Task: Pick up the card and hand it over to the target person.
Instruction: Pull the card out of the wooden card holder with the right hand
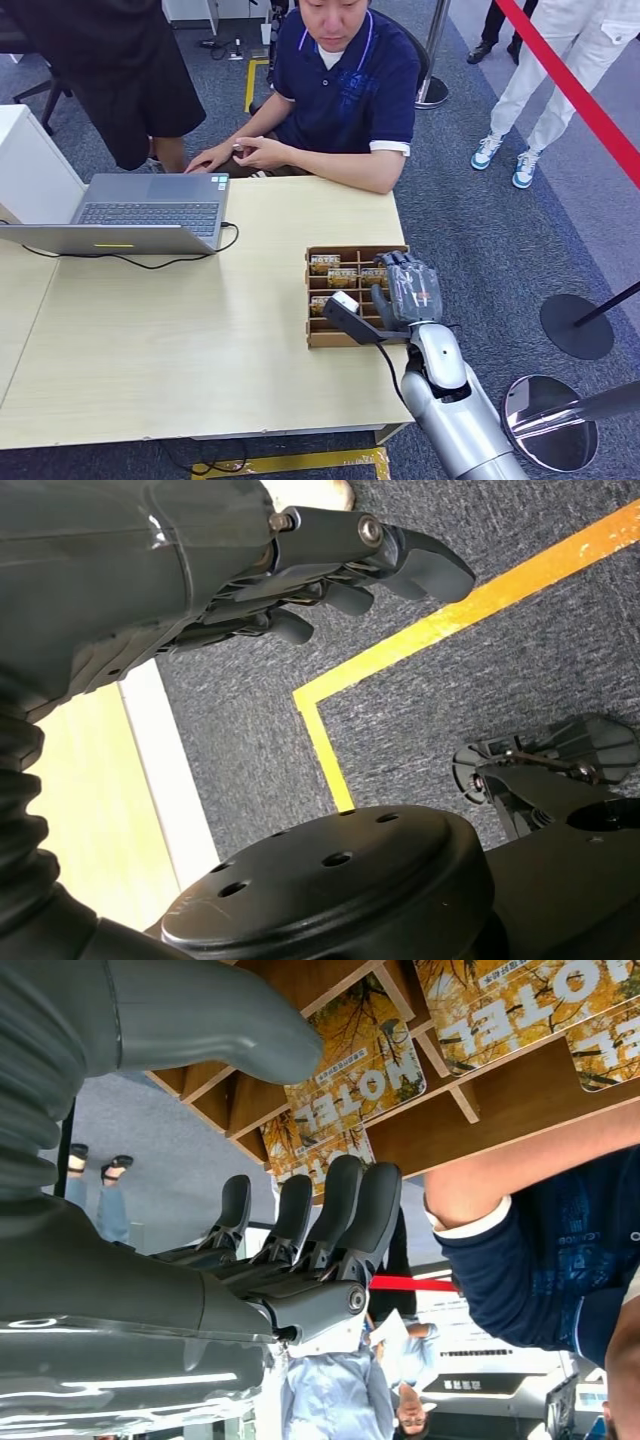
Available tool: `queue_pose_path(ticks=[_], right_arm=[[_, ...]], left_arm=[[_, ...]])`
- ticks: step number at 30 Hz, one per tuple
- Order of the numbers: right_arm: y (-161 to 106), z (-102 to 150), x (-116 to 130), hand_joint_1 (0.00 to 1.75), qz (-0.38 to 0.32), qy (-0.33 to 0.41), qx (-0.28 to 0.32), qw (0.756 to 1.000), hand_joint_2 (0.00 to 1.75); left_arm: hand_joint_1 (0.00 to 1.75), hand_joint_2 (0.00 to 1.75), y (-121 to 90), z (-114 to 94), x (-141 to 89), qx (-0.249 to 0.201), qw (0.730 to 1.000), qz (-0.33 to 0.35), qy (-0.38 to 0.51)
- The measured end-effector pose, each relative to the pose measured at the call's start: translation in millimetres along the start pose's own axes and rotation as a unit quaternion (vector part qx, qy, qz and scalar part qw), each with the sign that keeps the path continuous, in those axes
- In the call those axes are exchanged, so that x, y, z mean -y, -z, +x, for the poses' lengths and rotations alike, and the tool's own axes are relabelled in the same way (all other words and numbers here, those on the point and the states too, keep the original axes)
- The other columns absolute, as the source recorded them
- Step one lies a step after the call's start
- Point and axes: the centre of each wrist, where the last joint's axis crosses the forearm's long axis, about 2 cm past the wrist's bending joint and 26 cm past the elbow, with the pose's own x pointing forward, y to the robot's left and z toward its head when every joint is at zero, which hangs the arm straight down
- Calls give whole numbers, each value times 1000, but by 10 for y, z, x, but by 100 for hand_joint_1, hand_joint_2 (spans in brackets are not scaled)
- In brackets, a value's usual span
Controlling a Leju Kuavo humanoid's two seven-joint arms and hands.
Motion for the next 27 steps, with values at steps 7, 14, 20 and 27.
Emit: queue_pose_path(ticks=[7, 14, 20, 27], right_arm=[[15, 22, -34, 92, 13, 0, 2, 1000, 175], [38, 52, -56, 88, 21, 0, 5, 1000, 175], [39, 71, -64, 87, 23, 0, 6, 1000, 175], [43, 75, -53, 88, 22, 0, 8, 1000, 175]], left_arm=[[0, 175, 0, 0, -2, -1, 1000, -1, -1], [0, 175, 1, -3, -7, -1, 1000, -1, -6], [0, 175, -1, -8, 3, -2, 1000, -1, -8], [0, 175, -1, -12, 1, -2, 1000, -1, -9]])
